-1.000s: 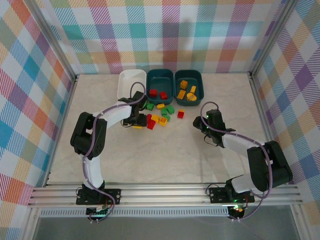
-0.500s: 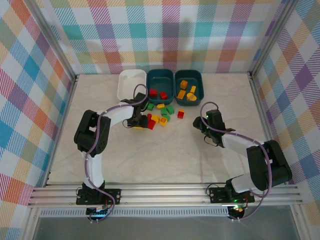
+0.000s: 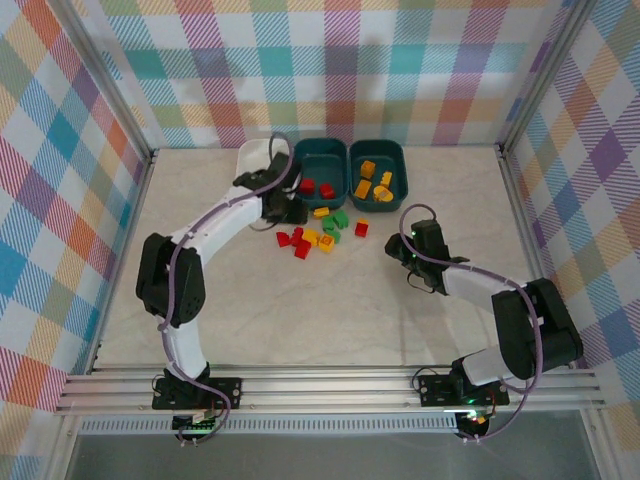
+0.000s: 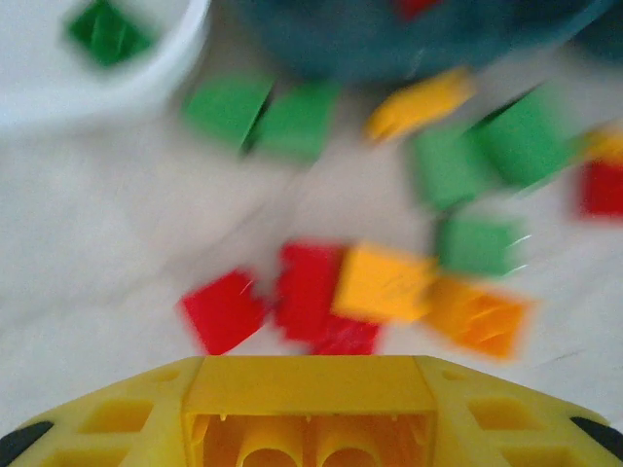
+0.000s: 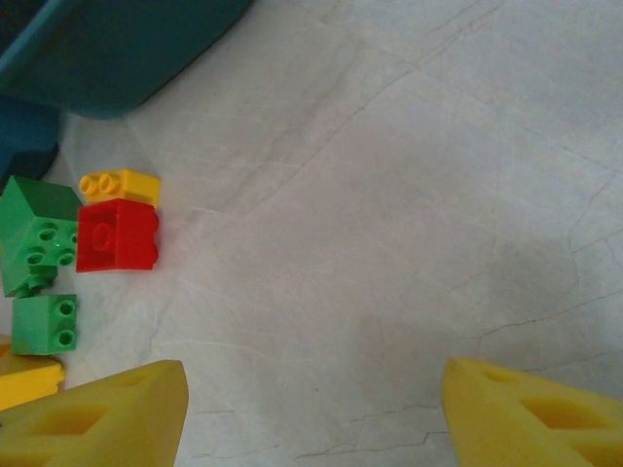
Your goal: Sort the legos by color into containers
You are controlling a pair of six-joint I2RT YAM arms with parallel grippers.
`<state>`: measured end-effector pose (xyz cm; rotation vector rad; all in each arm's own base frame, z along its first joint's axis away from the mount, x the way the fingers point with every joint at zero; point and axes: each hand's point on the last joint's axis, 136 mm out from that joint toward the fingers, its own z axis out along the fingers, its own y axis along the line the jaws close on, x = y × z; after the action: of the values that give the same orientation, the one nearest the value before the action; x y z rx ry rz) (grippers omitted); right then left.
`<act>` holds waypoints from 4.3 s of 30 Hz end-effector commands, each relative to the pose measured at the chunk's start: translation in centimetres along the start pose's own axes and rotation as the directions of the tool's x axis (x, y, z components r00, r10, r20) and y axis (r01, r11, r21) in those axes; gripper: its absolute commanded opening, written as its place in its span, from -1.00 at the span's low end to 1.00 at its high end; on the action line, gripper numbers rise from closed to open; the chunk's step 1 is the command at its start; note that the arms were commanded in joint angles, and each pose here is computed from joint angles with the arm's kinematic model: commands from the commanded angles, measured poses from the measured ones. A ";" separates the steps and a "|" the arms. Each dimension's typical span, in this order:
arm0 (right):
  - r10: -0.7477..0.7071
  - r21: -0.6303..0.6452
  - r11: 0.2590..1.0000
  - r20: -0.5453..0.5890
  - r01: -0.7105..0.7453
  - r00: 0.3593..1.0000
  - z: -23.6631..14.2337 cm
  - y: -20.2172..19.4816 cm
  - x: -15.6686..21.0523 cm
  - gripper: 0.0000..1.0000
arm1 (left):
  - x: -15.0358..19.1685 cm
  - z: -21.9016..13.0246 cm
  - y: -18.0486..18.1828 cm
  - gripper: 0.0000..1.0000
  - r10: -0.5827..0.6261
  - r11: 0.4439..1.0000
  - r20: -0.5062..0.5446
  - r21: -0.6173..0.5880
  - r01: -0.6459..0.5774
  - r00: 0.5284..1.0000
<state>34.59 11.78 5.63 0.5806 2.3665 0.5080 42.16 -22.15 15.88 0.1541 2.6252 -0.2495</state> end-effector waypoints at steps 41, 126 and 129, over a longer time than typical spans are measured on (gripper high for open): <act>0.003 -0.038 0.999 -0.046 -0.004 0.999 0.3 1.2 0.0 0.44 | -10.4 3.9 -15.9 0.57 0.026 0.963 0.209 0.256 -0.080 0.978; -0.498 -0.118 0.862 -0.014 0.493 0.867 5.8 23.9 -8.6 0.27 | 9.7 0.3 14.9 0.86 -0.770 0.634 -0.056 0.044 0.772 0.635; -0.474 -0.011 0.881 -0.006 0.474 0.881 4.4 19.6 -8.0 0.28 | 8.9 0.4 12.9 0.83 -0.723 0.686 -0.063 0.054 0.725 0.688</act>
<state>49.25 26.98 13.37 -0.0796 2.4790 0.3717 35.43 -7.13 7.90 -1.0065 2.5768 -0.5860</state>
